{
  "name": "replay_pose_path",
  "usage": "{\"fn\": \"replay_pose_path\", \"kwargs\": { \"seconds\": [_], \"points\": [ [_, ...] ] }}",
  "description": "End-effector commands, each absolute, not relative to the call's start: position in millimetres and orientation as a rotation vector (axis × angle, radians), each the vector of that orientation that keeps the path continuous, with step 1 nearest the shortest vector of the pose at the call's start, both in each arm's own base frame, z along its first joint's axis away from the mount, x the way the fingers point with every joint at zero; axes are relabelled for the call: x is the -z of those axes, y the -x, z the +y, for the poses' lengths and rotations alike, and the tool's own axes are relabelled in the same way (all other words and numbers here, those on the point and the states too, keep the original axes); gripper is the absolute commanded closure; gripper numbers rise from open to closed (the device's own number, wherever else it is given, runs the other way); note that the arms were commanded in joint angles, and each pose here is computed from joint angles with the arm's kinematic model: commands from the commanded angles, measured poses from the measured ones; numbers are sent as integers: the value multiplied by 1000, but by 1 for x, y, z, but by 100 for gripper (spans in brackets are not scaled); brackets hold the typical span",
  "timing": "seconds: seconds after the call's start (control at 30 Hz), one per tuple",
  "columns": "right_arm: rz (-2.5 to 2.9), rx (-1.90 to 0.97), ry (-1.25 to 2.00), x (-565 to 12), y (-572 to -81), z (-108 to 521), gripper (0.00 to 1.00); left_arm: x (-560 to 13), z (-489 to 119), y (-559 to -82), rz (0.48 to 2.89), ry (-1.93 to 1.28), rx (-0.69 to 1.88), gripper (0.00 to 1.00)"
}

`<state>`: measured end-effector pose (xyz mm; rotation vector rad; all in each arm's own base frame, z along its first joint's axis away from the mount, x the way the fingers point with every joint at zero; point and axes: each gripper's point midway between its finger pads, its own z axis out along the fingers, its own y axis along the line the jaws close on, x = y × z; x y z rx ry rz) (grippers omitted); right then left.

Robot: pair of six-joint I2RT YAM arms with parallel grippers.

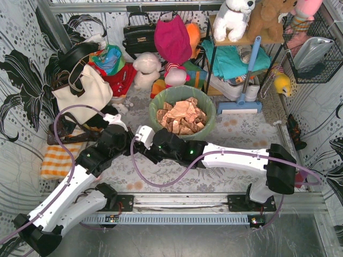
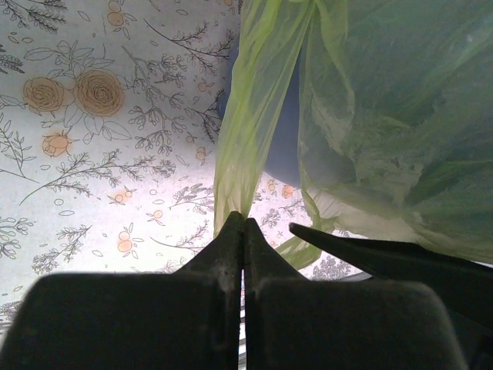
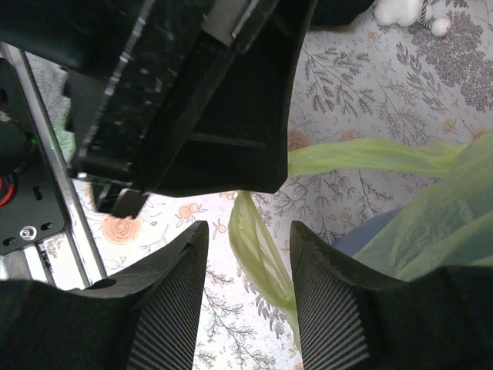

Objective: Tie the trash bag

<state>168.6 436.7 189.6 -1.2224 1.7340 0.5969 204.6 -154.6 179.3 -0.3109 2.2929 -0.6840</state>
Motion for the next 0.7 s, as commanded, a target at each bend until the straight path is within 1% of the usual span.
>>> {"fn": "replay_pose_path", "kwargs": {
  "seconds": [0.0,0.13,0.2,0.3,0.4,0.43,0.47,0.53,0.6,0.63,0.67],
  "points": [
    [1704,-539,1223,-182,-177,442,54,-205,-158,-207,2228,295,738,100],
    [1720,-494,1237,-169,-182,442,58,-210,-157,-206,2209,297,752,100],
    [1724,-477,1229,-167,-184,441,62,-213,-157,-206,2197,295,759,100],
    [1720,-478,1213,-170,-186,441,74,-216,-157,-205,2189,294,764,100],
    [1716,-485,1195,-177,-186,441,92,-217,-154,-206,2171,306,758,100],
    [1714,-490,1186,-180,-186,441,99,-217,-152,-206,2166,314,752,98],
    [1712,-495,1181,-182,-186,440,100,-218,-150,-207,2158,331,746,91],
    [1707,-509,1169,-187,-185,440,100,-221,-145,-208,2132,365,738,67],
    [1702,-523,1158,-191,-184,439,100,-224,-140,-209,2100,416,735,48],
    [1699,-531,1156,-193,-183,439,100,-224,-137,-209,2084,450,734,41],
    [1695,-540,1157,-195,-182,439,100,-224,-135,-209,2069,484,741,36]
  ]
}}
